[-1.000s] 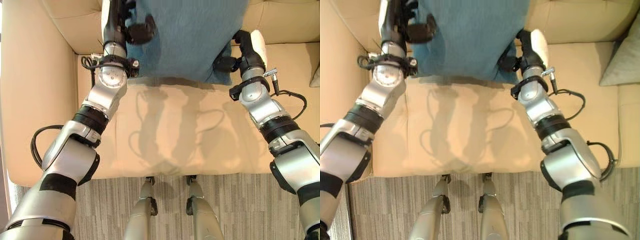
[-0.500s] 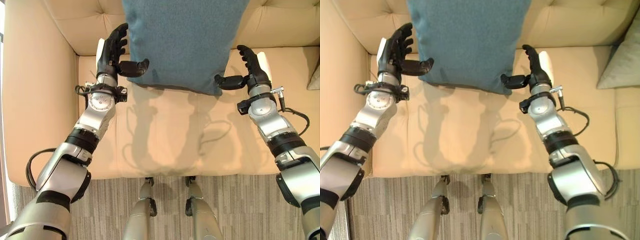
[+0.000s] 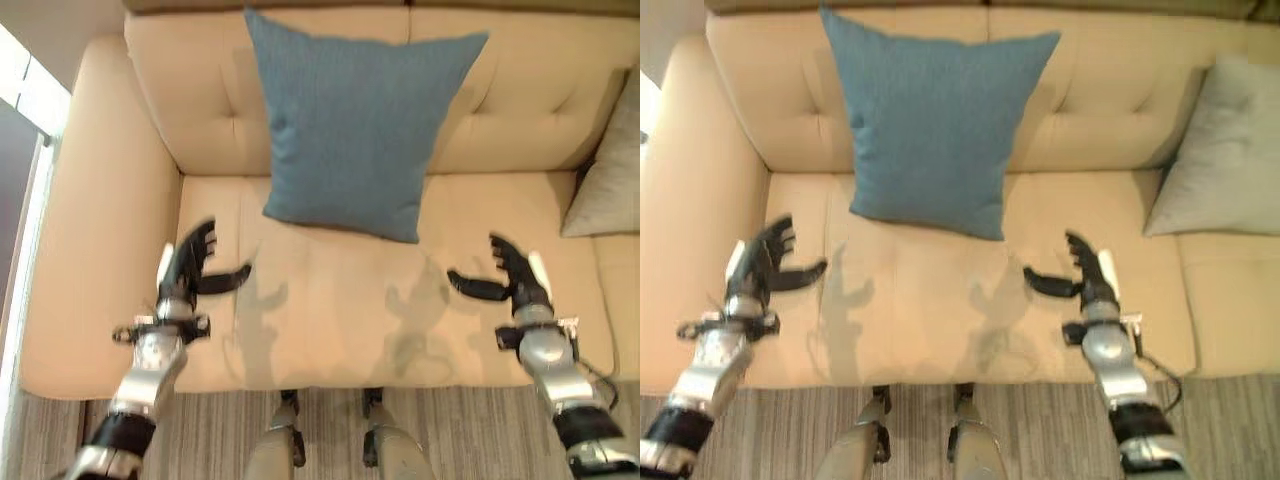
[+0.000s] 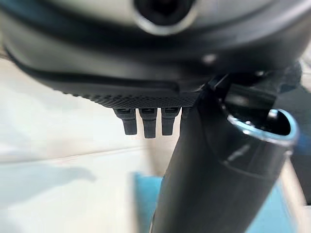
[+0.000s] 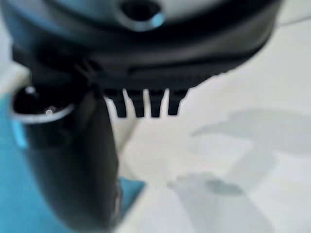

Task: Pick up all the scattered cushions and arrange them neatly on the sofa.

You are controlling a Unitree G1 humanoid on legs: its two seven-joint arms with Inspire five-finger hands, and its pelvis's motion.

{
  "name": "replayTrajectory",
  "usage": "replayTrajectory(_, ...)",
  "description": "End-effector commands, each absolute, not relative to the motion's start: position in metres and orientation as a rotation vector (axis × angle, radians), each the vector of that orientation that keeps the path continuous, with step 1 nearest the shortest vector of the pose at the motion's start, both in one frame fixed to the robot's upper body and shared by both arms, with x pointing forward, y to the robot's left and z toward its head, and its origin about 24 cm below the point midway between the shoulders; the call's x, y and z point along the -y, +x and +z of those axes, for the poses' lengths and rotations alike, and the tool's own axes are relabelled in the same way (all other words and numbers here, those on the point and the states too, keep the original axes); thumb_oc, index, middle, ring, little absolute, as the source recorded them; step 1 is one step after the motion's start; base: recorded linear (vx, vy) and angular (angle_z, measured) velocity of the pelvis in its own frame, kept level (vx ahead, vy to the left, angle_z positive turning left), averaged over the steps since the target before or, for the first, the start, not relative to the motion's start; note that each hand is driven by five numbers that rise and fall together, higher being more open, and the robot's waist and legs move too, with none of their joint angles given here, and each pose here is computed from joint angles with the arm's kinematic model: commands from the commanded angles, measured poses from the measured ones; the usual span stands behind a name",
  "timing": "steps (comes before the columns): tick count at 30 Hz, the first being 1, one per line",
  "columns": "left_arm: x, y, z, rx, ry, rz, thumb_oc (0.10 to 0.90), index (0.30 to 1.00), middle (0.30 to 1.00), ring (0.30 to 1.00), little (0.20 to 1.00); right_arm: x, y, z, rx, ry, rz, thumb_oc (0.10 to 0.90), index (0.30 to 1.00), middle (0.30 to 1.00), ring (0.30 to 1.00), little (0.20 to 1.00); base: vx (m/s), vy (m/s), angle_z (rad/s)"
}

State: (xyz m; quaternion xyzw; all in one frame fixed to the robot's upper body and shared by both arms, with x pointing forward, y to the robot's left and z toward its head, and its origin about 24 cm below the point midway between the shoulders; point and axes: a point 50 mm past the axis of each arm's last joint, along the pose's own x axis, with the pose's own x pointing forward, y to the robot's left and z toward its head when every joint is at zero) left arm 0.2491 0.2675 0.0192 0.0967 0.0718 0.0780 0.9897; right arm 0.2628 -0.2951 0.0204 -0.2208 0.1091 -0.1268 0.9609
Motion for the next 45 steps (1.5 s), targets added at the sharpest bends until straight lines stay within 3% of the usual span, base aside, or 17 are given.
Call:
replayTrajectory(1, -0.274, 0.238, 0.005, -0.174, 0.214, 0.171, 0.8, 0.9, 0.9, 0.9, 0.9, 0.305, 0.251, 0.018, -0.215, -0.509, -0.24, 0.8, 0.9, 0.9, 0.9, 0.9, 0.06, -0.013, -0.04)
replayTrajectory(5, -0.282, 0.206, -0.032, -0.362, 0.321, 0.167, 0.8, 0.9, 0.9, 0.9, 0.9, 0.307, 0.225, -0.014, -0.357, -0.518, -0.221, 0.8, 0.9, 0.9, 0.9, 0.9, 0.01, -0.004, -0.03)
replayTrajectory(9, -0.285, 0.142, -0.107, -0.79, 0.364, 0.21, 0.8, 0.9, 0.9, 0.9, 0.9, 0.297, 0.186, -0.071, -0.619, -0.456, -0.189, 0.8, 0.9, 0.9, 0.9, 0.9, 0.02, -0.023, -0.06)
replayTrajectory(16, -0.277, 0.084, -0.145, -1.097, 0.374, 0.228, 0.8, 0.9, 0.9, 0.9, 0.9, 0.283, 0.142, -0.117, -0.883, -0.418, -0.159, 0.8, 0.9, 0.9, 0.9, 0.9, 0.01, -0.072, -0.07)
replayTrajectory(23, -0.275, 0.098, -0.143, -1.08, 0.397, 0.203, 0.8, 0.9, 0.9, 0.9, 0.9, 0.279, 0.123, -0.133, -1.003, -0.43, -0.149, 0.8, 0.9, 0.9, 0.9, 0.9, -0.1, -0.107, 0.0)
replayTrajectory(27, -0.269, 0.124, -0.137, -1.009, 0.416, 0.161, 0.8, 0.9, 0.9, 0.9, 0.9, 0.282, 0.128, -0.132, -1.027, -0.48, -0.141, 0.8, 0.9, 0.9, 0.9, 0.9, -0.34, -0.093, 0.23)
replayTrajectory(38, -0.251, 0.135, -0.139, -0.977, 0.389, 0.135, 0.8, 0.9, 0.9, 0.9, 0.9, 0.285, 0.124, -0.134, -1.068, -0.495, -0.152, 0.8, 0.9, 0.9, 0.9, 0.9, -0.14, 0.068, 0.12)
replayTrajectory(45, -0.245, 0.148, -0.135, -0.936, 0.425, 0.108, 0.8, 0.9, 0.9, 0.9, 0.9, 0.273, 0.142, -0.132, -1.031, -0.546, -0.099, 0.8, 0.9, 0.9, 0.9, 0.9, -0.29, 0.137, -0.01)
